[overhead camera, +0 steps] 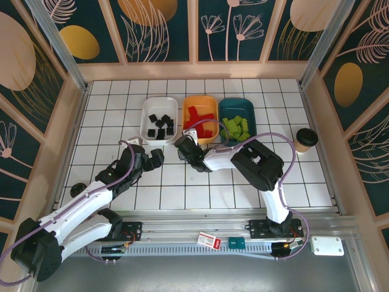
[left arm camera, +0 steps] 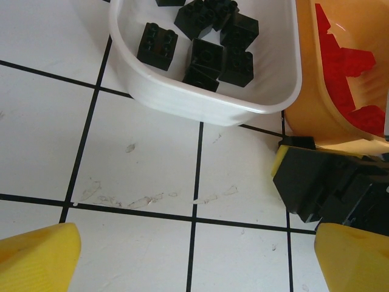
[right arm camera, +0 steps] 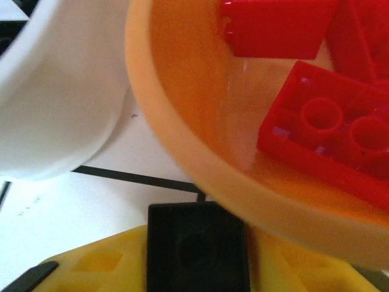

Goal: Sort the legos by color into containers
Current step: Pick up the lego from the center of the table, then place the lego in the container.

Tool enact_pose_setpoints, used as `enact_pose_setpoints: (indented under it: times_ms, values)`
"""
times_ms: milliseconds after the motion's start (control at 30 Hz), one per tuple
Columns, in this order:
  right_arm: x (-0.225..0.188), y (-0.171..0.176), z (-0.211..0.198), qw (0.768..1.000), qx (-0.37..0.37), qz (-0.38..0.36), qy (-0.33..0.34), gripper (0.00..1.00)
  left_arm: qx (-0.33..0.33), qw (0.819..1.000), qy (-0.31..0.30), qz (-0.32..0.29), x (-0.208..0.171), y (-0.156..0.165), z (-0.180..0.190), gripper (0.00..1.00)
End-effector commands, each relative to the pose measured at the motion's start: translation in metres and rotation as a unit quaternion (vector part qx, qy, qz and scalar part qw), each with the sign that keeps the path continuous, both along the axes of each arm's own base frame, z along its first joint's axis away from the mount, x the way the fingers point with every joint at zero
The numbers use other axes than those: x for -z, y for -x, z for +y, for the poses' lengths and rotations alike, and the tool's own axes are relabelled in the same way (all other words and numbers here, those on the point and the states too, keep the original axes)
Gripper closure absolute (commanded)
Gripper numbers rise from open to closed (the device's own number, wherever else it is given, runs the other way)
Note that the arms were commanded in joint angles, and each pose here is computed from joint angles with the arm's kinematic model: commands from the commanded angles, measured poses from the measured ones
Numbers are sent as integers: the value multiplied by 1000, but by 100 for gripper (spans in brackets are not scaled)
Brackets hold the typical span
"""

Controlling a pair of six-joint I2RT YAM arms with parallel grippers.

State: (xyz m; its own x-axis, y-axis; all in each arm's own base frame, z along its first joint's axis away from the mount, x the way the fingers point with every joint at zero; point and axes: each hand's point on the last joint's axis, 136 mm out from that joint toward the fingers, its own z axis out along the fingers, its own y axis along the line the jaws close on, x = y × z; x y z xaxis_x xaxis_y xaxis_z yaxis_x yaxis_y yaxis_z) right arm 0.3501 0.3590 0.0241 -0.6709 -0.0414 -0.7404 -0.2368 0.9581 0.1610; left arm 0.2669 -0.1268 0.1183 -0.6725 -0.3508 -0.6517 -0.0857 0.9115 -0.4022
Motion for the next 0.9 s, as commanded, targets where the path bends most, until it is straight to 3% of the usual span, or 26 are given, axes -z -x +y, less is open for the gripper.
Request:
enact_pose_setpoints:
  times_ms: [0,167,400,800,867]
  values:
    - [-2,5,-5,1000,-13,-3,-1,69,-11,1000,-4,6,2,3,5,1]
    - [-53,32,6,994,-90,-37,-57,80,-19,1000,-10,-4,-6,1,8,2]
    - [-129,44,40,969,-191,-71,-137,82,-46,998,-21,-35,-29,-1,22,2]
    - [-134,-65,108,966,-198,-101,-133,79,-76,995,-15,-60,-44,6,38,1]
    - [-137,-78,116,964,-203,-107,-139,68,-88,994,-10,-65,-46,6,41,1]
